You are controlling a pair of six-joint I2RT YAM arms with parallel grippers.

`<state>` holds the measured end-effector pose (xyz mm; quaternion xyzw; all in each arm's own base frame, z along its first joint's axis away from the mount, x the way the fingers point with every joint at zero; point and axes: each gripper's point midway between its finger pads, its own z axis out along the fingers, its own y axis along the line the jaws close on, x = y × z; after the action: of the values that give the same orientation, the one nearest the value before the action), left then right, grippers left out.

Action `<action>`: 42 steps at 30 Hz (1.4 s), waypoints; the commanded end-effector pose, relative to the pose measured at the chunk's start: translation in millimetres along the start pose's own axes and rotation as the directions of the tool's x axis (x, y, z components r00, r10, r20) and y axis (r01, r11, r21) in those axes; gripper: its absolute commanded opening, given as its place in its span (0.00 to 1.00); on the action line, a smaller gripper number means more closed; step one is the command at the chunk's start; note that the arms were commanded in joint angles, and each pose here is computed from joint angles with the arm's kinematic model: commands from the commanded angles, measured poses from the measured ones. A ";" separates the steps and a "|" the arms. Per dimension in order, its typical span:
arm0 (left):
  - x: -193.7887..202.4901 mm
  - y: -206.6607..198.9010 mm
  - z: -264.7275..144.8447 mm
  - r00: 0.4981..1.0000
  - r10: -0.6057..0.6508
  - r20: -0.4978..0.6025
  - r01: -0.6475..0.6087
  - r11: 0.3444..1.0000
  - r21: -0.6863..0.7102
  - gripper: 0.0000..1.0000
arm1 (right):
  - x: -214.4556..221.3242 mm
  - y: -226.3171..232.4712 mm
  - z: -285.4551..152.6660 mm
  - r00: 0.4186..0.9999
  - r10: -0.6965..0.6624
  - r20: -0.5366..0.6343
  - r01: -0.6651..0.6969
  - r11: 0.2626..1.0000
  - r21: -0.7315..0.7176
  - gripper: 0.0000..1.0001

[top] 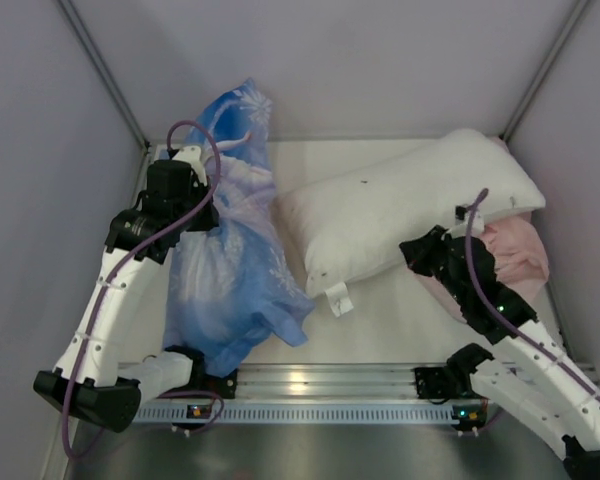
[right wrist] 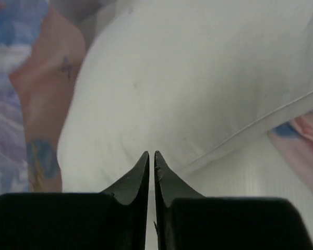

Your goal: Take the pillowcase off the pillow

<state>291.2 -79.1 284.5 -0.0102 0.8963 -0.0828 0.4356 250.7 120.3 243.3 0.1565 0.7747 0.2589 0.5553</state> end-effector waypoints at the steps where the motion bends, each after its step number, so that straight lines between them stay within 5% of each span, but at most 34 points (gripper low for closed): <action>1: -44.3 -3.4 -16.3 0.985 -0.003 0.170 0.002 1.000 0.009 0.00 | 108.7 10.3 -21.4 0.886 -0.068 -0.458 0.007 0.991 -0.135 0.00; 10: -44.2 -5.9 -20.8 0.984 -0.013 0.177 0.009 1.000 0.025 0.00 | 191.0 17.6 -14.3 0.786 -0.196 -0.586 0.113 0.978 -0.176 0.00; 21: -49.0 -23.6 -38.9 0.979 -0.025 0.201 -0.001 0.991 0.131 0.00 | 209.6 32.2 148.8 0.875 -0.125 -0.467 0.027 0.977 -0.209 0.00; 25: -45.8 -33.7 -46.3 0.980 -0.034 0.197 -0.005 0.981 0.194 0.00 | 140.6 17.3 215.4 0.936 -0.072 -0.344 0.032 0.992 -0.121 0.00; 31: -43.2 -38.7 -52.3 0.980 -0.034 0.197 -0.011 0.974 0.227 0.00 | 88.7 -21.9 283.0 0.931 -0.063 -0.359 0.090 0.994 0.060 0.00; 38: -34.2 -47.1 -55.5 0.984 -0.030 0.177 -0.022 0.959 0.282 0.00 | 39.9 -108.7 258.1 0.965 0.068 -0.255 0.011 0.955 0.295 0.01; 40: -33.9 -53.9 -59.5 0.984 -0.026 0.174 -0.032 0.947 0.321 0.00 | 42.4 -97.1 253.5 0.953 0.022 -0.301 0.044 0.976 0.213 0.08; 42: -38.3 -62.9 -69.9 0.982 -0.020 0.189 -0.052 0.927 0.370 0.00 | 48.1 -73.6 246.3 0.939 -0.026 -0.344 0.067 0.992 0.107 0.32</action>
<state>263.8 -110.6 307.3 0.0374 0.8774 -0.1846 0.4412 476.5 139.9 75.4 0.1612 0.8816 0.2067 0.3925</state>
